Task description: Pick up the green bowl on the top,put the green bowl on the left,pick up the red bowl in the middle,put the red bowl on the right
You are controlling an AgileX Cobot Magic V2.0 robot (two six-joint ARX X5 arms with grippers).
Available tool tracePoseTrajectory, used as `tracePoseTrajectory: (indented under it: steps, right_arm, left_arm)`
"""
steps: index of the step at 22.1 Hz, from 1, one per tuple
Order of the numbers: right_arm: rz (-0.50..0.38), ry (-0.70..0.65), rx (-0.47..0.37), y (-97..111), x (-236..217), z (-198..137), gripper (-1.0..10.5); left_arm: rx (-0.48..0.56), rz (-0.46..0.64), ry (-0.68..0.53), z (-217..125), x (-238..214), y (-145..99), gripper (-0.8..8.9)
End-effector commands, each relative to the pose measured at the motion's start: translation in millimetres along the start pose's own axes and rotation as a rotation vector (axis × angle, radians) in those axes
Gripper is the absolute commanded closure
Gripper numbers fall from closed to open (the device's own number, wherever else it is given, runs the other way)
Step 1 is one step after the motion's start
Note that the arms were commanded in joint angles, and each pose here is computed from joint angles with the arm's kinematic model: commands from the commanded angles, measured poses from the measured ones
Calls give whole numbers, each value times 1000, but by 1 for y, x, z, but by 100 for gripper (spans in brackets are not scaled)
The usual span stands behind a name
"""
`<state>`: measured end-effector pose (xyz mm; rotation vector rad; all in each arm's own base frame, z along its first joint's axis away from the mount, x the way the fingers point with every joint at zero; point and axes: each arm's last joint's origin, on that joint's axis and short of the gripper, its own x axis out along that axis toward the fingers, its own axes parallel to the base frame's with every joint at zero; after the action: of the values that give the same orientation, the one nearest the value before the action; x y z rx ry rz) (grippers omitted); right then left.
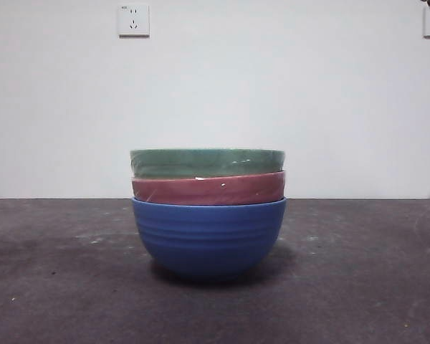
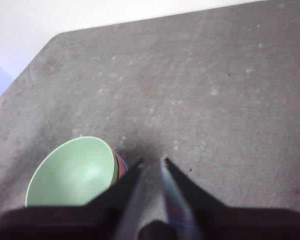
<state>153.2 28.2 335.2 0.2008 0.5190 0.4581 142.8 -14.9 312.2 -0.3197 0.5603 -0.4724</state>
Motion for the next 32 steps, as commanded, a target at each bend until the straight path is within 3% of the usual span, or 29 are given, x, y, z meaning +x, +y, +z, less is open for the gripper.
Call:
tracePoseTrajectory:
  steps: [1, 2, 9, 14, 22, 27, 32]
  right_arm:
    - [-2, 18, 6, -1, 3, 0, 632]
    - [-3, 26, 9, -1, 3, -1, 623]
    - [-4, 51, 23, -3, 9, -2, 631]
    - [13, 79, 21, -2, 15, -3, 631]
    - [30, 107, 22, 1, 21, -4, 631]
    - [30, 107, 22, 1, 21, -4, 631]
    - [30, 107, 22, 1, 21, -4, 631]
  left_arm:
    - [31, -4, 3, 4, 1, -1, 572]
    - [29, -8, 7, 4, 1, -1, 518]
    - [-10, -45, 95, 5, 23, -2, 516]
    - [35, -109, 222, 12, 57, -24, 517]
    - [235, 70, 402, 18, 132, -82, 517]
    - [297, 142, 511, -6, 172, -88, 517]
    - [341, 172, 508, -13, 185, -91, 535]
